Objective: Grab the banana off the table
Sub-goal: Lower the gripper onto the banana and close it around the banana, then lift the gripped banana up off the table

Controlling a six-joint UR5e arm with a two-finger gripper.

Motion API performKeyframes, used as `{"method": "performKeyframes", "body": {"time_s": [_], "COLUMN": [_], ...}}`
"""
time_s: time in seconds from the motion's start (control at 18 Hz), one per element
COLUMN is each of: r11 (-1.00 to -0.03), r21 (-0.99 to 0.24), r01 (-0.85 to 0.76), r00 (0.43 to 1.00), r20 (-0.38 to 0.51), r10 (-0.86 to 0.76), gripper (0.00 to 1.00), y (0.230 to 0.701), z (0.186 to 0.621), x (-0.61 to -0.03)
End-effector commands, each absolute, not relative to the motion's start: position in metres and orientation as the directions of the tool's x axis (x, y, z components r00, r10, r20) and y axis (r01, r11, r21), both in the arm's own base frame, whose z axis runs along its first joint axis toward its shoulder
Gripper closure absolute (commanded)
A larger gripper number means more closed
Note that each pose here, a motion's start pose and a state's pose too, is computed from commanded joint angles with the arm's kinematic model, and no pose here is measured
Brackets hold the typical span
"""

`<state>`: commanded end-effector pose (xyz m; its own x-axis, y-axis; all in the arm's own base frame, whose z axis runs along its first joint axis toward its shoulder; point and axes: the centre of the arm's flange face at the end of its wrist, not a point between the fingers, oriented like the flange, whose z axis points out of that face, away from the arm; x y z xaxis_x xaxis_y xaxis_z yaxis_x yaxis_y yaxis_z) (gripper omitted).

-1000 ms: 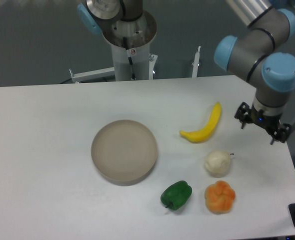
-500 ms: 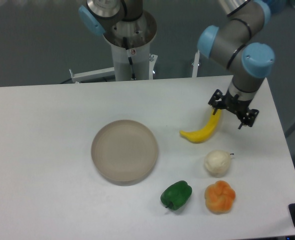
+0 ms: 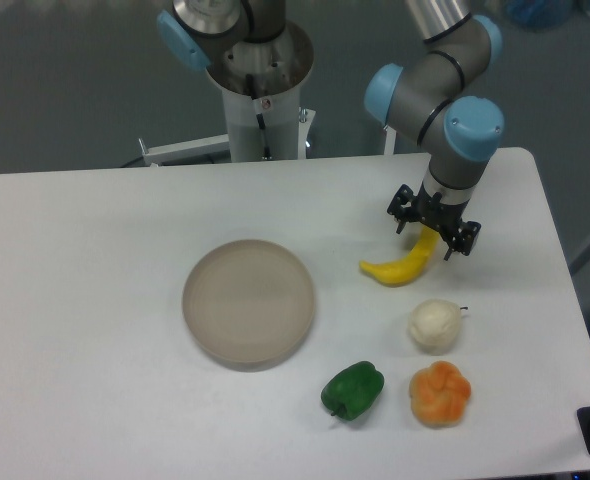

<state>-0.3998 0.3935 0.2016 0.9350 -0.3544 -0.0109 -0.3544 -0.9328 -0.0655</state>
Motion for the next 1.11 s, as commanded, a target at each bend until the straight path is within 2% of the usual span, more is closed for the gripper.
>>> {"method": "performKeyframes", "body": {"time_s": [0.22,0.72,0.78,0.94,1.11], "r11": [-0.937,-0.933,-0.933,-0.932,-0.932], "r21": [-0.070,-0.058,-0.056,-0.058,-0.058], "r01": [-0.343,-0.356,-0.356,-0.358,-0.358], "r00": [0.939,0.934,0.934,0.934,0.934], "r20": [-0.034,-0.023,-0.019,-0.020,-0.025], "r10": [-0.341,-0.356,-0.356,-0.357,-0.357], "gripper": [0.00,0.00,0.03,0.34,0.57], "y": [0.396,0.395,0.394,0.395,0.396], "z": [0.197,0.187,0.185,0.185,0.187], "x": [-0.404,-0.403,-0.403,-0.405,-0.406]}}
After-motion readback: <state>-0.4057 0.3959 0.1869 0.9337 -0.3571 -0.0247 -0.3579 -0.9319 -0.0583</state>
